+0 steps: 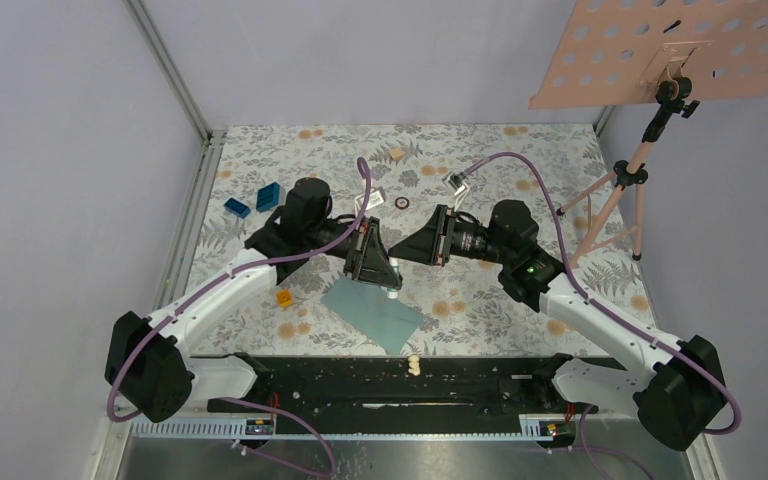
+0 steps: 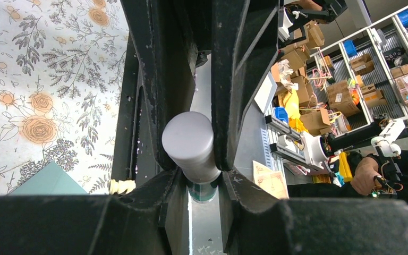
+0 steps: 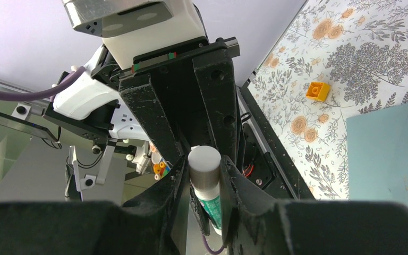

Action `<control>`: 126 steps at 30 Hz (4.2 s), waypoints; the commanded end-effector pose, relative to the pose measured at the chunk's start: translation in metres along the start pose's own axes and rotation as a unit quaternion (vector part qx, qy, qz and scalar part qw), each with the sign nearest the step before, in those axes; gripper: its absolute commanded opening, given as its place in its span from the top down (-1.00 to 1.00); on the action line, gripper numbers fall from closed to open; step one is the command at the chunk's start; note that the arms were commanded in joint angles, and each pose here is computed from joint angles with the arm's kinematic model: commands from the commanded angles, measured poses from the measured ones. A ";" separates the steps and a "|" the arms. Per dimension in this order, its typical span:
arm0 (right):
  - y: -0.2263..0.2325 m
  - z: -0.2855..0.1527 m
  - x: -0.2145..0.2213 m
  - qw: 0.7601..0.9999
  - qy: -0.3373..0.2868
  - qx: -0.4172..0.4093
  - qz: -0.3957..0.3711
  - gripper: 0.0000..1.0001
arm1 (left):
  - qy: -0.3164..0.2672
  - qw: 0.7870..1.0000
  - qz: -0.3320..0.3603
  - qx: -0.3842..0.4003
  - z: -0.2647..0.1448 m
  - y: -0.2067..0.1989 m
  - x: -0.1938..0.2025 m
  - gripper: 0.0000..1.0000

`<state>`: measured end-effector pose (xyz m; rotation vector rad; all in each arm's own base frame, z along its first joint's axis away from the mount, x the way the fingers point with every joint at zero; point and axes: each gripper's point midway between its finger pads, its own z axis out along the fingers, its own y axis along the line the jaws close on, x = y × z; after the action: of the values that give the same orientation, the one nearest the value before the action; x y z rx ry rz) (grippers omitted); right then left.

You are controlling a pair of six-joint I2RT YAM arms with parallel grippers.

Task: Place the letter into the envelope and seal it
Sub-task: Close the solid glue cap on the solid glue.

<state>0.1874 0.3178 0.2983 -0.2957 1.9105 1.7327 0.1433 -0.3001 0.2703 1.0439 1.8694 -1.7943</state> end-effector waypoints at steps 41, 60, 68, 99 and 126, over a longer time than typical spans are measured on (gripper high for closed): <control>-0.001 -0.022 0.066 0.986 0.147 -0.004 -0.077 0.58 | -0.079 0.996 0.046 -0.010 -0.003 0.001 -0.047 1.00; -0.016 -0.038 0.092 0.978 0.197 0.023 -0.063 0.65 | -0.169 0.985 0.038 0.015 -0.024 -0.001 -0.072 1.00; -0.019 -0.036 0.114 0.972 0.224 0.033 -0.059 0.66 | -0.193 0.980 0.035 -0.004 -0.027 0.006 -0.083 1.00; -0.026 -0.008 0.047 0.998 -0.026 0.052 -0.021 0.74 | -0.218 0.976 -0.010 0.007 -0.034 0.013 -0.087 1.00; -0.014 0.022 0.102 0.997 0.076 0.024 -0.021 0.86 | -0.244 0.968 -0.021 -0.062 -0.040 0.029 -0.100 1.00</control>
<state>0.2099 0.3219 0.2774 -0.0826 1.7968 1.4153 0.1872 -0.2822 0.2693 0.6273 1.9103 -1.9303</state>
